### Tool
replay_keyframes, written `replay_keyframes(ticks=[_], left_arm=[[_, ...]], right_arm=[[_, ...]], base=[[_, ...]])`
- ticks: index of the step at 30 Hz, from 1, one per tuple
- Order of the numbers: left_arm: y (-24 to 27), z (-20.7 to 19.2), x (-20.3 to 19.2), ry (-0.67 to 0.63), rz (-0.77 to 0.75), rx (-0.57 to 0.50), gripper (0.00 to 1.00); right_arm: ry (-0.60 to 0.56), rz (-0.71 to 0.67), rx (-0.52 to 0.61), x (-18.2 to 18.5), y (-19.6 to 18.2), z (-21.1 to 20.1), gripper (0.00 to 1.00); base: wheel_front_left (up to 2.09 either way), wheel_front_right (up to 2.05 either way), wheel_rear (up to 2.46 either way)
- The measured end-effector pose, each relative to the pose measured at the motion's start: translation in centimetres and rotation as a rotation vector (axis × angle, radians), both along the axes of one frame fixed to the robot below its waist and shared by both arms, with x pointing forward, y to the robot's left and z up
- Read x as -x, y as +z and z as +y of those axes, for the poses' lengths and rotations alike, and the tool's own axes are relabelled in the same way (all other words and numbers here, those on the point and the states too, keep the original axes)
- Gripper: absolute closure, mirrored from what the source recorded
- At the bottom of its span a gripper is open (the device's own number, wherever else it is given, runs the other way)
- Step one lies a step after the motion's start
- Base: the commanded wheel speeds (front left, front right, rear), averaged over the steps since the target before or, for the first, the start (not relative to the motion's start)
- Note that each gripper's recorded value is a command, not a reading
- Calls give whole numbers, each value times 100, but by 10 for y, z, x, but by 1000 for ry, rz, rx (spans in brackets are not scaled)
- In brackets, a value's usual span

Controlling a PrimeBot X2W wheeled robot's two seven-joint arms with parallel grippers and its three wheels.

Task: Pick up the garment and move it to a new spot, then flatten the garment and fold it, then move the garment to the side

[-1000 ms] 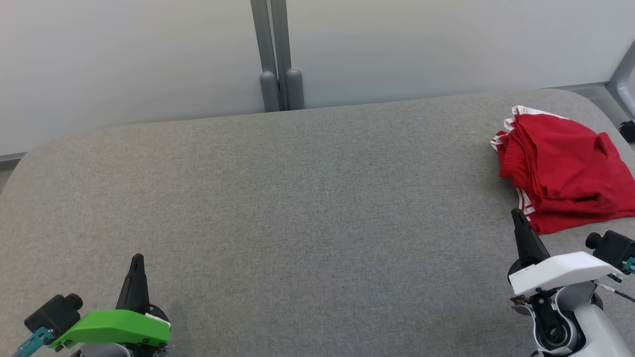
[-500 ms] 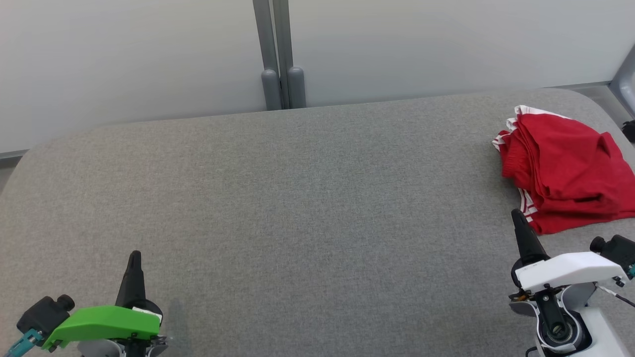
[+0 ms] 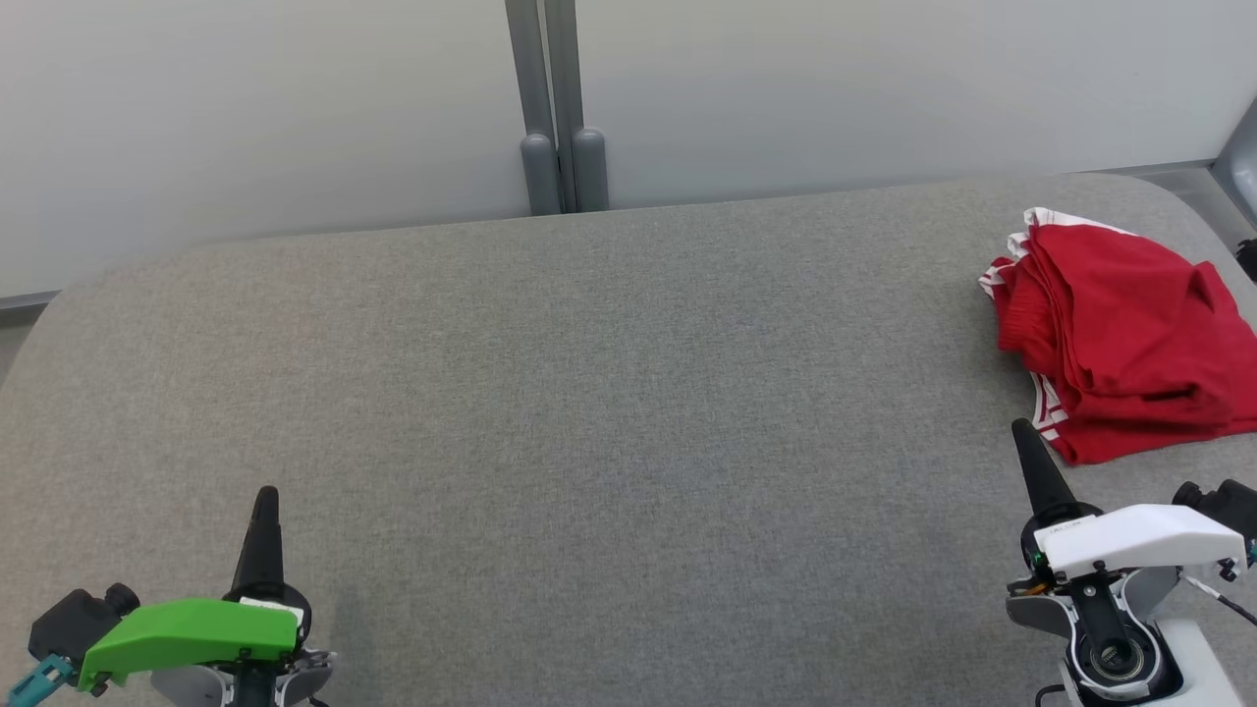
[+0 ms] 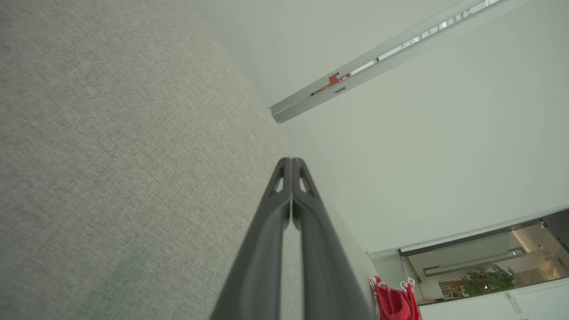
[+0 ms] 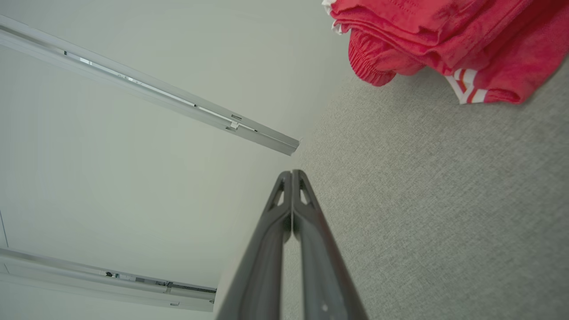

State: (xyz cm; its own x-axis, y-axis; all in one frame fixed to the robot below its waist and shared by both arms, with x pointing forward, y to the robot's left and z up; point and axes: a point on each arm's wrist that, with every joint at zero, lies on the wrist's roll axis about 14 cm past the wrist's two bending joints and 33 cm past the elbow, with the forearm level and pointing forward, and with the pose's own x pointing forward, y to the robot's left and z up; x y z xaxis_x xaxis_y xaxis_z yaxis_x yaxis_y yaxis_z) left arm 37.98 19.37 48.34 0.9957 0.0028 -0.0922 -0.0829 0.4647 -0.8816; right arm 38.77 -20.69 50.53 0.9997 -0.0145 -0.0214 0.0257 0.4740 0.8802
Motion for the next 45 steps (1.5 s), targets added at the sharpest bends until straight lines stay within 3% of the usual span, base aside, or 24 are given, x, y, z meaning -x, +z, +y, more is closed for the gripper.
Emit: replay_keyframes(ticks=[45], left_arm=[[14,4,-6,19,-50,377,100]], right_arm=[[6,-16,-388,-2,2,6,100]], base=[[0,0,0]])
